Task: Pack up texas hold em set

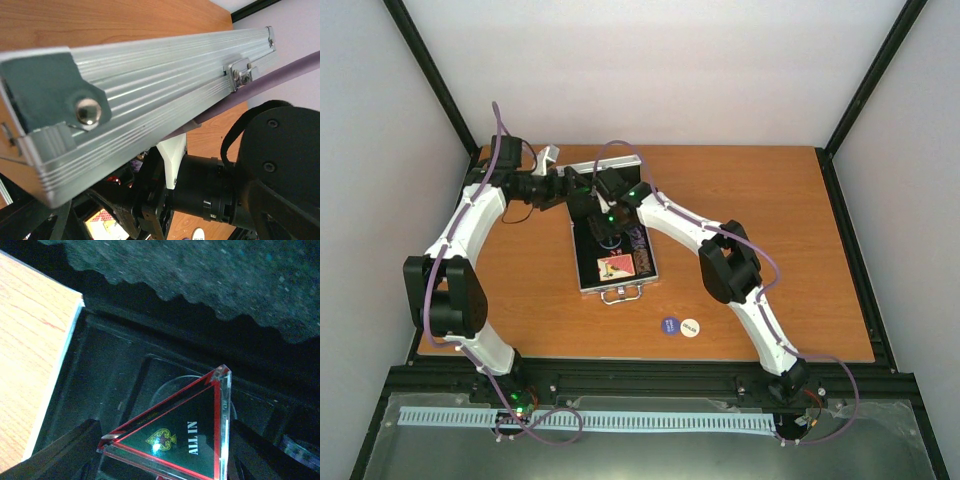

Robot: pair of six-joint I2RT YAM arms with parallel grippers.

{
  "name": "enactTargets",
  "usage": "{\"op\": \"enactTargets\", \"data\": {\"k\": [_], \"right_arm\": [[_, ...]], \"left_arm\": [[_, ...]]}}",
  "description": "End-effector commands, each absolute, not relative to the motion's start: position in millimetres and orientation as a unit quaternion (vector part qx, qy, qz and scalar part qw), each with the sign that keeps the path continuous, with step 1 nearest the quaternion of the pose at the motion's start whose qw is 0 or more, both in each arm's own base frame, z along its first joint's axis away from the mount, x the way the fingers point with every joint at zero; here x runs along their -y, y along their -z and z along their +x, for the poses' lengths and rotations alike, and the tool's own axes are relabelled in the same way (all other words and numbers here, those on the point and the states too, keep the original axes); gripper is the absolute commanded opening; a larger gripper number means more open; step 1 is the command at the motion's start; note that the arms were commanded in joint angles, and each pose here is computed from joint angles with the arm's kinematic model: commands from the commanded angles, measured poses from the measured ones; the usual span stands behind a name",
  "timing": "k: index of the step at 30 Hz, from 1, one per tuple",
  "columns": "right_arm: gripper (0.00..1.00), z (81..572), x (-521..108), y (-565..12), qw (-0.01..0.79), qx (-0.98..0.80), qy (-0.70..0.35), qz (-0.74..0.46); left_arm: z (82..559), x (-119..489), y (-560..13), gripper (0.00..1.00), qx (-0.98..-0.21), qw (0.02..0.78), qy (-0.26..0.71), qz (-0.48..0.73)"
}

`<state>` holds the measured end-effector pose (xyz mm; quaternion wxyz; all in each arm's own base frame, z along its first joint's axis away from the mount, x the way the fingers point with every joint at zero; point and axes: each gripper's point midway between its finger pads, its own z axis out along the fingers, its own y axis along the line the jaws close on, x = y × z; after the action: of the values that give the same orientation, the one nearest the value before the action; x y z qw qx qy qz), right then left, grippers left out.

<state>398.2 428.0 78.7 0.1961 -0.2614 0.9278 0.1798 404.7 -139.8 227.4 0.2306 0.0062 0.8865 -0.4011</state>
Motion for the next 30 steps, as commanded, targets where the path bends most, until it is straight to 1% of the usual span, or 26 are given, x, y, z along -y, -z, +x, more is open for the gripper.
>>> {"op": "enactTargets", "data": {"k": [1, 3, 4, 5, 6, 9, 15, 20, 21, 25, 30], "right_arm": [[0.70, 391, -414, -73, 0.188, -0.938, -0.146, -0.253], [0.73, 391, -412, -77, 0.191, -0.938, -0.143, -0.253], [0.78, 390, -411, -80, 0.191, -0.938, -0.143, -0.252], [0.85, 389, -411, -81, 0.191, -0.937, -0.146, -0.254], [0.87, 388, -411, -81, 0.190, -0.937, -0.147, -0.255], [0.86, 387, -409, -84, 0.194, -0.936, -0.147, -0.255], [0.93, 385, -400, -113, 0.219, -0.934, -0.142, -0.245], [0.98, 367, -378, -137, 0.228, -0.934, -0.120, -0.248], [1.00, 361, -371, -139, 0.226, -0.935, -0.116, -0.248], [1.00, 332, -338, -136, 0.208, -0.941, -0.097, -0.249], [1.00, 278, -290, -108, 0.149, -0.950, -0.079, -0.264]], "left_arm": [[408, 149, -249, 1.00, -0.869, 0.252, 0.426, 0.028], [409, 149, -248, 1.00, -0.869, 0.252, 0.424, 0.028], [409, 149, -249, 1.00, -0.869, 0.253, 0.424, 0.028], [409, 149, -250, 1.00, -0.869, 0.254, 0.424, 0.029], [409, 149, -250, 1.00, -0.869, 0.255, 0.424, 0.030], [409, 149, -252, 1.00, -0.869, 0.257, 0.422, 0.031], [407, 149, -252, 1.00, -0.870, 0.258, 0.420, 0.033], [408, 147, -253, 1.00, -0.871, 0.262, 0.414, 0.033], [409, 146, -252, 1.00, -0.873, 0.261, 0.412, 0.033], [410, 145, -253, 1.00, -0.874, 0.263, 0.408, 0.034], [410, 145, -252, 1.00, -0.875, 0.263, 0.404, 0.035]]}}
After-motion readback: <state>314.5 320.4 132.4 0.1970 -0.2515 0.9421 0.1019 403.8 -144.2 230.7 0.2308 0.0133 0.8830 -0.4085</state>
